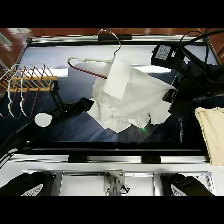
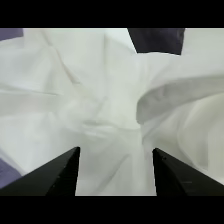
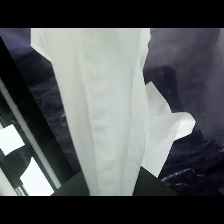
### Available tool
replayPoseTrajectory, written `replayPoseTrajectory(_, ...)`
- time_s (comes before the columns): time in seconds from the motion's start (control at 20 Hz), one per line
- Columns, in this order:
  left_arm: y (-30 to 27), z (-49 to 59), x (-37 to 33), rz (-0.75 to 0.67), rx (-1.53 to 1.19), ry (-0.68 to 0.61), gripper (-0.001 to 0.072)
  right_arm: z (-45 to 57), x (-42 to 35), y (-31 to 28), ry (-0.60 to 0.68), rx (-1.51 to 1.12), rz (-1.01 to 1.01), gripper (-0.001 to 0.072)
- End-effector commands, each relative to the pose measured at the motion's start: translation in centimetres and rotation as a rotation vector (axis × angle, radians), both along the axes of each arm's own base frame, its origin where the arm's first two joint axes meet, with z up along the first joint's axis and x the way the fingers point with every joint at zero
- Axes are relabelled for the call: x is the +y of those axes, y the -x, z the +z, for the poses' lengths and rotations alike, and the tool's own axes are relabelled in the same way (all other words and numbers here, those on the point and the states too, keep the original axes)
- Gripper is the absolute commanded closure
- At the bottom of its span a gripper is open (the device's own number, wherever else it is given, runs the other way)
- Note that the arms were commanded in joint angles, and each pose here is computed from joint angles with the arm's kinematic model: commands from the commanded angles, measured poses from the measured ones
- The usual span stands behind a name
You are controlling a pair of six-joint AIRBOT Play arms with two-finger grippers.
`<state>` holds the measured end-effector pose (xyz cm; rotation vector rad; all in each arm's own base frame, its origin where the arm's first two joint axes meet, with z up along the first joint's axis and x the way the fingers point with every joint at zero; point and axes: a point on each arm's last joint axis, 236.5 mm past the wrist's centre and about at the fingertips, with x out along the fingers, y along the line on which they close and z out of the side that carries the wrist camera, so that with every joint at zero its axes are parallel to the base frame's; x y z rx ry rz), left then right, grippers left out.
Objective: Fold the shirts.
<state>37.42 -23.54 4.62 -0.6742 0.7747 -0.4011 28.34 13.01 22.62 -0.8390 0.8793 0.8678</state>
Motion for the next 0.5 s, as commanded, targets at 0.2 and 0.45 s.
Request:
replayPoseTrajectory(0.2,-4.1,0.3,-3.3,0.013,-0.03,0.037,0.0167,0.1,0.0,0.2,-0.015,0.01,-0.031,0.0626)
replayPoseTrajectory(0.45,-5.7,1.2,-5.5,0.028,-0.022,0.098,0.0185,0.1,0.0,0.2,-0.015,0.01,-0.032,0.0625)
